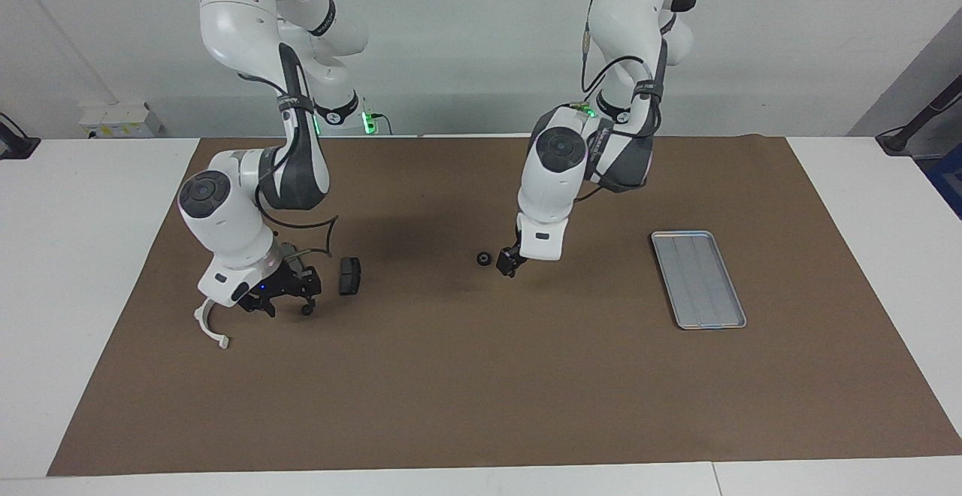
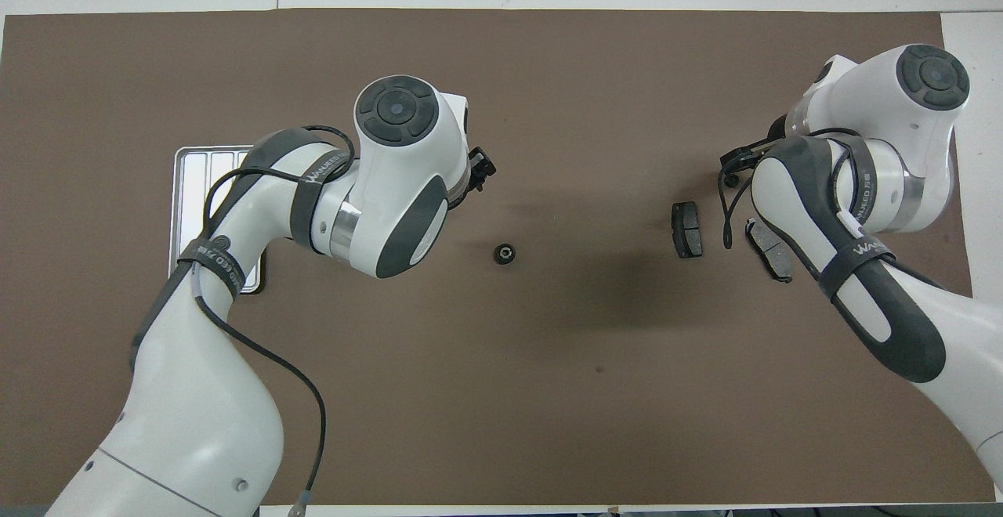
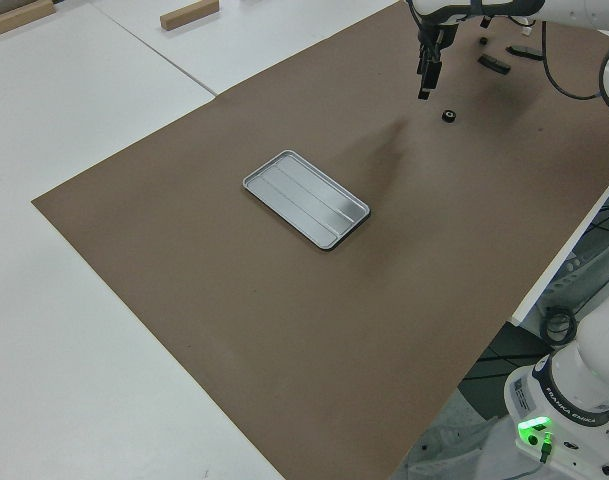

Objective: Pick bearing gear from pile to tray

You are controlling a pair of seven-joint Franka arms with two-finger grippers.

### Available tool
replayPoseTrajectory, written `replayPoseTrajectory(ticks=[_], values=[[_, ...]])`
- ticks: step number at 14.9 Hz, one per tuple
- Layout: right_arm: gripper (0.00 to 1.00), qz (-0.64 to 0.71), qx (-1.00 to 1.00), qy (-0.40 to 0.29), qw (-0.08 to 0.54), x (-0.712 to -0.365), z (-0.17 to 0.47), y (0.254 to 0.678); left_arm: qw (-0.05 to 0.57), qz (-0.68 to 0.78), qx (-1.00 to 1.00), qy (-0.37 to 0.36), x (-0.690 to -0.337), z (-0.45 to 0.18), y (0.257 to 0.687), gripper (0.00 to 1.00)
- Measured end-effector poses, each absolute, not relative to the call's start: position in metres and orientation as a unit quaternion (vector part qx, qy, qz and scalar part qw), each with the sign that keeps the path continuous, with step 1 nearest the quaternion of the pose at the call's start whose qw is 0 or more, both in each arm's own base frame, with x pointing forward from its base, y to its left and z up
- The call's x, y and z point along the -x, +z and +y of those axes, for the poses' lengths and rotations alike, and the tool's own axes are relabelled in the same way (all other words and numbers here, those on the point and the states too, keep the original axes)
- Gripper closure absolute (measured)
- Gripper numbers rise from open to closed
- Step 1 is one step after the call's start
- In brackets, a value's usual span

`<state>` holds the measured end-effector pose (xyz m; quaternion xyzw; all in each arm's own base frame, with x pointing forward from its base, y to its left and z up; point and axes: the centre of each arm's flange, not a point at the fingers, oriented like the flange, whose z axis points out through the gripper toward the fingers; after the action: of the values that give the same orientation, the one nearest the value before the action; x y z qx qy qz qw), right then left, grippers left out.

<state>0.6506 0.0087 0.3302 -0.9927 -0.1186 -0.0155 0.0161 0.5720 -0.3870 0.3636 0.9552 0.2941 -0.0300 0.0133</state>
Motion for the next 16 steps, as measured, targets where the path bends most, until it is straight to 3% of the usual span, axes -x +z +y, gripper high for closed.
replayPoseTrajectory(ticks=[10,16], values=[[0.20,-0.121,0.993,-0.008,0.017,-0.645,0.012,0.302,-0.009,0.261,-0.964,-0.042,-0.526,-0.443,0.296,0.00],[0.22,-0.121,0.993,-0.005,0.018,-0.644,0.021,0.298,-0.002,0.258,-0.965,-0.036,-0.521,-0.446,0.290,0.00]])
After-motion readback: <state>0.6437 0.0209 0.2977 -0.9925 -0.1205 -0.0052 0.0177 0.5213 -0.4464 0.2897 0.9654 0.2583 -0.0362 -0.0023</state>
